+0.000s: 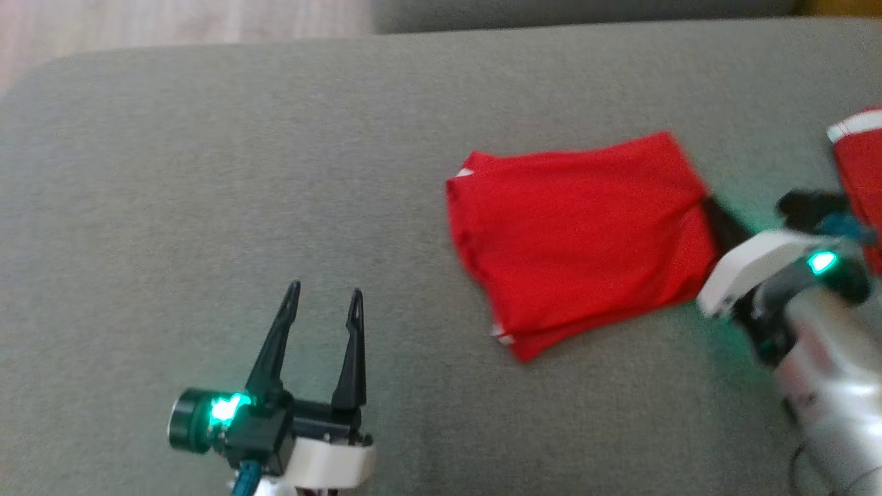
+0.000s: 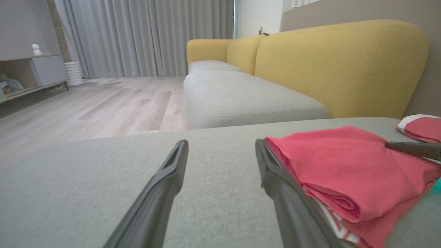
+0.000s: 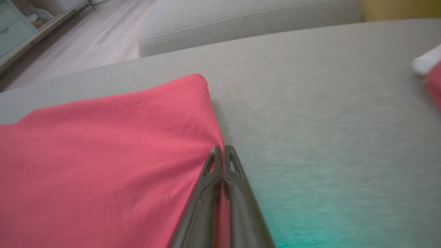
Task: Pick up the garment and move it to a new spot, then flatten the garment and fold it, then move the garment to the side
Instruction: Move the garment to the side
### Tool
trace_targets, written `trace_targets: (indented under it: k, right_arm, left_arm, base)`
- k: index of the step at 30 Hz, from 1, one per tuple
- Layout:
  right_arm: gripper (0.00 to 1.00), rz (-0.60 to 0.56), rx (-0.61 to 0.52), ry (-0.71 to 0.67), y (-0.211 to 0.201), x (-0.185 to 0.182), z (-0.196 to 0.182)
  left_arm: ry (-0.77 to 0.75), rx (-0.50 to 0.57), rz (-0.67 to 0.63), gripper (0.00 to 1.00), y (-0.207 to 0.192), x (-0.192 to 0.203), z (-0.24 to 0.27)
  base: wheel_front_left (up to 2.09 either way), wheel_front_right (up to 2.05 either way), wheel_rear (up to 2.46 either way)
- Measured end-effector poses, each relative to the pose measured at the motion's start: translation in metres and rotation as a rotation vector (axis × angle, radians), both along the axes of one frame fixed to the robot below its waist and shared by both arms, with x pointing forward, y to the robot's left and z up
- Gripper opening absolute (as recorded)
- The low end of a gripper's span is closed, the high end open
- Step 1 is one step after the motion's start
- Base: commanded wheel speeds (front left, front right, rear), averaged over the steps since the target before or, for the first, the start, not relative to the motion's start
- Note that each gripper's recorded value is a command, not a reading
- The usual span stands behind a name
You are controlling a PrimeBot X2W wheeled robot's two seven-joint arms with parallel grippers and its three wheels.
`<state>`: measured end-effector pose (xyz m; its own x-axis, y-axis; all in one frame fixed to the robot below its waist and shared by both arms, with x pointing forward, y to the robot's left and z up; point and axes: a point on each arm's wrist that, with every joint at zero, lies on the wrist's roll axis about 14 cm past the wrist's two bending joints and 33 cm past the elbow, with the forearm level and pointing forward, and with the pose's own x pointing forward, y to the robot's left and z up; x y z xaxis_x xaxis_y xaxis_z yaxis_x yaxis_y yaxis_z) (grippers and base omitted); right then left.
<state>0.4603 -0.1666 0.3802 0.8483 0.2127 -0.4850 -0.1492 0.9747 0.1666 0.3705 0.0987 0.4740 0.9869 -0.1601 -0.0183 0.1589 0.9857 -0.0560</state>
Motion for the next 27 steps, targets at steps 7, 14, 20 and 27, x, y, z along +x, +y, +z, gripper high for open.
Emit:
trace_targets:
  k: [7, 14, 20, 27]
  right_arm:
    - [0.00, -0.092, -0.154, -0.113, -0.088, 0.030, 0.038]
    - [0.00, -0.204, -0.326, -0.161, -0.176, 0.035, 0.070]
    - [0.00, -0.321, -0.455, -0.178, -0.241, 0.027, 0.104]
    - [1.00, -0.409, -0.527, -0.251, -0.267, 0.021, 0.146]
  left_arm:
    - [0.000, -0.022, -0.078, 1.00, -0.026, 0.027, -0.006]
    - [0.015, -0.056, -0.127, 1.00, -0.047, 0.051, -0.018]
    - [0.037, -0.072, -0.159, 1.00, -0.059, 0.059, -0.029]
    - [0.032, -0.069, -0.156, 1.00, -0.058, 0.059, -0.026]
  base:
    - [0.00, 0.00, 0.00]
    - [0.00, 0.00, 0.00]
    - [0.00, 0.00, 0.00]
    - [0.00, 0.00, 0.00]
